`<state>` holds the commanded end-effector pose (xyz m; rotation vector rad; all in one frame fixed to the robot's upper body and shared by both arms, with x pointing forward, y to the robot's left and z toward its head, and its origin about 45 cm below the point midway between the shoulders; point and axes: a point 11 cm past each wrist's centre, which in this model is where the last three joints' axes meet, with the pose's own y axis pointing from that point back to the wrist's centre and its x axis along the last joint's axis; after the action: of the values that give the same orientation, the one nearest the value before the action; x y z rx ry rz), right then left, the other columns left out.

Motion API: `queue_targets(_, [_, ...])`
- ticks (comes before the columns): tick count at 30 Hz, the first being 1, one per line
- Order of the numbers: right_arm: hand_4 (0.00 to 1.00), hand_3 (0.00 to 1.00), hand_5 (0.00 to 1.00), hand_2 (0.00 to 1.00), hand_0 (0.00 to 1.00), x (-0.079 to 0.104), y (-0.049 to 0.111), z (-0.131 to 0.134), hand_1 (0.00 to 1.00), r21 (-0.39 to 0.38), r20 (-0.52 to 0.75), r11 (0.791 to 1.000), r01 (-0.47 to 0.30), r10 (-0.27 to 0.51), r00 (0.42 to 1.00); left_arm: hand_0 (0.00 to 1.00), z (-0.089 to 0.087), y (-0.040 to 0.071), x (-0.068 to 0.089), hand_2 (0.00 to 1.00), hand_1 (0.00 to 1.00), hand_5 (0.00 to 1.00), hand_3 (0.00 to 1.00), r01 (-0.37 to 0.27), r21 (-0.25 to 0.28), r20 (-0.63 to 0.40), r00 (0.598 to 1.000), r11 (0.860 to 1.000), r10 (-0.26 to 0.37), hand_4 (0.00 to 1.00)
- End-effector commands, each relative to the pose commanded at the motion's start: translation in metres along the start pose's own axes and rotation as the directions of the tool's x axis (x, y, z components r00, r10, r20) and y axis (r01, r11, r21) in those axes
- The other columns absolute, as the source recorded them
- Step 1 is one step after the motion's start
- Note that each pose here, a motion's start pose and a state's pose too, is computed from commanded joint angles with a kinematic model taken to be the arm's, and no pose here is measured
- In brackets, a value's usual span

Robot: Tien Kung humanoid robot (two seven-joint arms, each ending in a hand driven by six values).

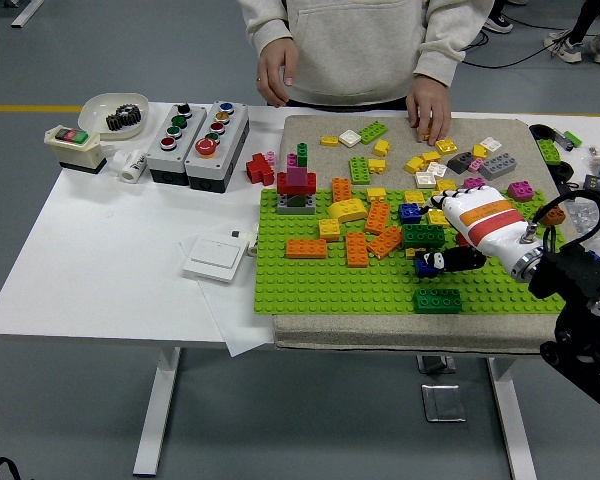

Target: Pick up the brick,pile it on top of brick,press brick,pick up the brick,pile it on top of brick,press brick

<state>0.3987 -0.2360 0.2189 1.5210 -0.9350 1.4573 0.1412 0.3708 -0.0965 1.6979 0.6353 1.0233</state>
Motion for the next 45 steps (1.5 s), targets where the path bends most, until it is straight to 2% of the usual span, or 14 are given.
queue_targets(1, [0.864,0.694,0.490,0.730,0.535,0.001,0.001,-0.001,0.643,0.001,-0.002,1.000,-0.001,0.001,1.000,0.678,0.000,0.000,0.000,0.734,0.707,0.664,0.587,0.000,0.000,0.000,1.000,1.000,0.000,0.673])
queue_targets(2, [0.877,0.632,0.505,0.668,0.380,0.001,0.002,-0.001,0.554,0.000,-0.008,1.000,0.001,-0.001,1.000,0.678,0.000,0.000,0.000,0.733,0.708,0.663,0.587,0.000,0.000,0.000,1.000,1.000,0.000,0.672])
queue_targets(7, [0.877,0.632,0.505,0.668,0.380,0.000,0.009,-0.004,0.554,-0.018,-0.035,1.000,0.023,-0.023,0.999,0.678,0.000,0.000,0.000,0.733,0.708,0.663,0.587,0.000,0.000,0.003,1.000,1.000,0.000,0.672])
queue_targets(8, [0.890,0.618,0.520,0.630,0.328,-0.002,0.010,-0.004,0.503,-0.022,-0.040,0.999,0.032,-0.033,0.999,0.679,0.000,0.000,0.000,0.734,0.707,0.663,0.587,0.000,0.000,0.003,1.000,1.000,0.000,0.672])
queue_targets(19, [0.906,0.622,0.551,0.596,0.310,-0.021,0.015,-0.006,0.473,-0.047,-0.066,0.992,0.119,-0.122,0.990,0.679,0.000,0.000,0.000,0.734,0.708,0.662,0.586,0.000,0.000,0.000,1.000,1.000,0.000,0.672])
queue_targets(20, [0.912,0.619,0.560,0.554,0.301,-0.022,0.015,-0.006,0.449,-0.046,-0.067,0.992,0.120,-0.123,0.990,0.679,0.000,0.000,0.000,0.734,0.707,0.661,0.586,0.000,0.000,0.001,1.000,1.000,0.000,0.671])
queue_targets(25, [0.912,0.619,0.560,0.554,0.301,-0.026,0.014,-0.006,0.449,-0.052,-0.069,0.990,0.128,-0.132,0.989,0.679,0.000,0.000,0.000,0.734,0.707,0.661,0.586,0.001,0.000,0.002,1.000,1.000,-0.001,0.671])
queue_targets(26, [0.908,0.620,0.556,0.489,0.299,-0.026,0.014,-0.006,0.404,-0.055,-0.068,0.990,0.126,-0.130,0.989,0.679,0.000,0.000,0.000,0.734,0.707,0.661,0.586,0.001,0.001,0.003,1.000,1.000,-0.001,0.671])
queue_targets(31, [0.908,0.620,0.556,0.489,0.299,-0.028,0.014,-0.006,0.404,-0.059,-0.067,0.990,0.125,-0.129,0.989,0.679,0.000,0.000,0.000,0.734,0.707,0.661,0.586,0.001,0.001,0.004,1.000,1.000,-0.001,0.671])
queue_targets(32, [0.912,0.616,0.572,0.395,0.292,-0.028,0.014,-0.006,0.304,-0.060,-0.067,0.990,0.126,-0.130,0.989,0.678,-0.001,0.000,0.000,0.734,0.707,0.661,0.586,0.001,0.002,0.004,1.000,1.000,-0.001,0.671])
queue_targets(45, [0.915,0.607,0.608,0.352,0.292,-0.029,0.009,-0.003,0.274,-0.074,-0.059,0.990,0.117,-0.122,0.991,0.678,-0.001,0.000,0.000,0.734,0.706,0.661,0.587,0.001,0.004,0.009,1.000,1.000,-0.001,0.671])
